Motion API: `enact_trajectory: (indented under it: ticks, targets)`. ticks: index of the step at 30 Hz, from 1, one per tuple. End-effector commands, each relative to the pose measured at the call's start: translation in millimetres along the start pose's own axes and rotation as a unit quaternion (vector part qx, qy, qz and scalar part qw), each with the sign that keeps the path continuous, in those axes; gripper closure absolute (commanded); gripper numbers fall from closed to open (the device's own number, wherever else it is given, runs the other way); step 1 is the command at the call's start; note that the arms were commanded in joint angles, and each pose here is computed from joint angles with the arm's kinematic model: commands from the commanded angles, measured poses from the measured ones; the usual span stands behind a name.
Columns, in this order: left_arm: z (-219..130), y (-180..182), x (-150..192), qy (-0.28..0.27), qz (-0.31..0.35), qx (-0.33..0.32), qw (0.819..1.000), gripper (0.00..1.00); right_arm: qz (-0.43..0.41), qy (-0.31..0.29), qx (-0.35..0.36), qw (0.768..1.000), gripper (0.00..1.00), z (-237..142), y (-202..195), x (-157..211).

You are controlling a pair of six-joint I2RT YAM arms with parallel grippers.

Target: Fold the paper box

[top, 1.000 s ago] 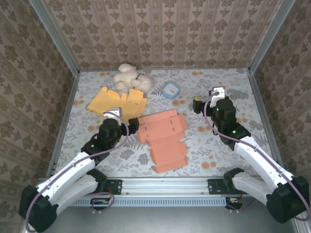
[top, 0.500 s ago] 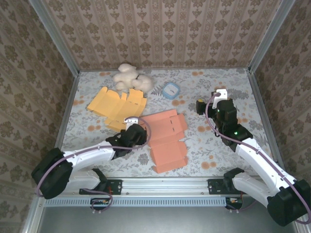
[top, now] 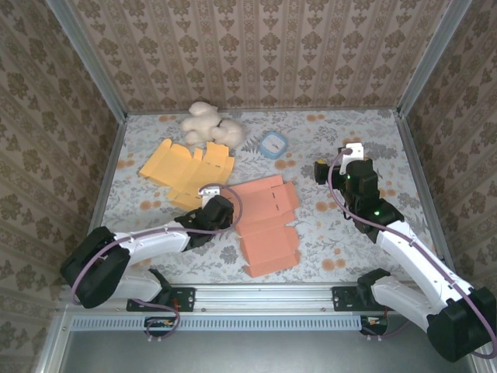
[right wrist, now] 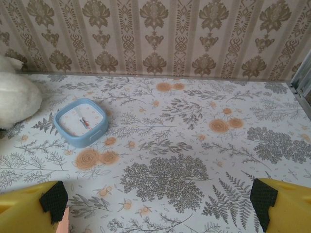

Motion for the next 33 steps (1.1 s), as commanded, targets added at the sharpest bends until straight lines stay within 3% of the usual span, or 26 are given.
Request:
enact_trajectory:
  ticks: [1,6,12,17,24,28,33]
  targets:
    - [1.8,-11.9,-14.2,-0.014,-0.019,0.015,1.000,0.52,0.004,-0.006,0.013,1.000,0.00,-1.6,-3.3,-10.9]
    - [7.4,-15.1,-15.7,-0.017,-0.018,0.014,1.000,0.64,0.006,-0.001,0.011,1.000,0.00,1.5,-1.6,-8.8]
    - [11.9,-23.9,-21.6,-0.025,-0.012,0.024,0.999,1.00,0.003,-0.004,-0.038,0.999,0.00,1.6,15.2,-11.2]
    - [4.4,-44.7,-51.3,-0.069,0.004,0.058,0.996,1.00,-0.001,-0.014,-0.099,0.995,0.00,-6.2,34.5,-15.1]
    - [-30.5,-73.0,-115.2,-0.181,0.062,0.105,0.976,1.00,-0.002,0.006,-0.171,0.985,0.00,-22.4,55.1,-18.1]
    - [-53.0,-89.8,-143.0,-0.253,0.108,0.140,0.951,1.00,-0.004,0.011,-0.208,0.978,0.08,-35.3,64.7,-31.8]
    - [-77.1,-121.5,-157.8,-0.332,0.183,0.212,0.901,1.00,-0.070,-0.016,-0.195,0.978,0.21,-33.1,63.7,-63.2]
Point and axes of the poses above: each hand's point on the last joint's axis, 136 mm out from that joint toward the fingers, its own z axis out along the fingers, its own y axis along the line the jaws close on, x = y × z, the point moved 1 cm from there along -z, back along the fingers, and after that the axes turned 1 degree about -z, right-handed, at the moved point
